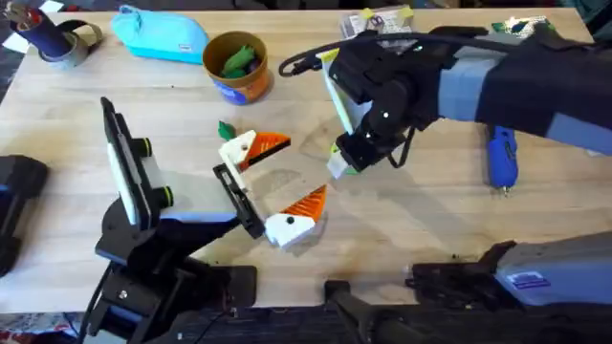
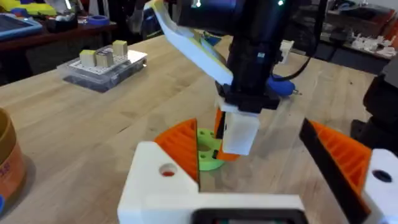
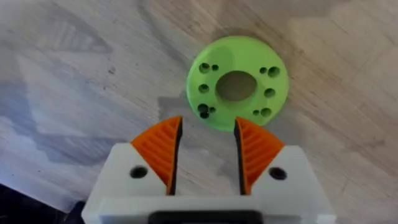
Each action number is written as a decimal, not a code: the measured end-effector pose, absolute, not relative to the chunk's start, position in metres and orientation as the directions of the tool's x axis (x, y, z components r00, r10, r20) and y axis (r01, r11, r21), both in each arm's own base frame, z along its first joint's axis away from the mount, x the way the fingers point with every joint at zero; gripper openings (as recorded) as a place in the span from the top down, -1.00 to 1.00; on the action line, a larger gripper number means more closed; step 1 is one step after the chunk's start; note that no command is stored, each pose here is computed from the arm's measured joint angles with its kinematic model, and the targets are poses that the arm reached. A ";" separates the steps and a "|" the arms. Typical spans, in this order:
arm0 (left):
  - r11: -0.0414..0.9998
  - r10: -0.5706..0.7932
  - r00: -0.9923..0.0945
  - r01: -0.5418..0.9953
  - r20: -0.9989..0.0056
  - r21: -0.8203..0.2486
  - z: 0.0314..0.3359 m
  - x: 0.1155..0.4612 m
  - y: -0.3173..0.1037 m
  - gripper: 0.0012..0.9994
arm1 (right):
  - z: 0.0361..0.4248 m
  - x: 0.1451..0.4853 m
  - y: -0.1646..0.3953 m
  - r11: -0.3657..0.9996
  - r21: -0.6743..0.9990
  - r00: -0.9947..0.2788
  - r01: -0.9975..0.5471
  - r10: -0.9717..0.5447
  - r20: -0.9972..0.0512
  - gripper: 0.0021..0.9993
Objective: Pick up the gripper from the table and insert it into the empty holder that is missing its gripper. Then pick up a screw, insert it into the mounting hole, and use the screwdriver to tighten it. Finally, clean up the table by picking up the vegetable and placing it into the bucket.
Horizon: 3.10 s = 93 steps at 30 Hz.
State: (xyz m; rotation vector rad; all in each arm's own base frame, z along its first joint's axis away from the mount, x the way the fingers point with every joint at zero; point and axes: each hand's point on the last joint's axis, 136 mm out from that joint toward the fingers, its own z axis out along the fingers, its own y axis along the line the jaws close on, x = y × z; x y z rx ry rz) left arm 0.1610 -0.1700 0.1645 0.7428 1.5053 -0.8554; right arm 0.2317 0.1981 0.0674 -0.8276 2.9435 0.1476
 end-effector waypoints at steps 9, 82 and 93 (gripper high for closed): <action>0.527 -0.020 -0.105 0.844 -0.994 -0.099 0.164 0.161 -0.170 -0.98 | 0.066 0.237 0.203 0.848 0.074 -0.849 -0.524 -0.513 -0.125 0.46; 0.401 -0.009 -0.117 0.909 -0.993 -0.110 0.164 0.139 -0.181 -0.98 | 0.257 0.194 0.317 0.575 0.094 -0.557 -0.813 -0.720 -0.415 0.99; 0.384 -0.007 -0.118 0.916 -0.993 -0.112 0.164 0.136 -0.183 -0.98 | 0.254 0.184 0.334 0.542 0.149 -0.549 -0.827 -0.721 -0.424 0.99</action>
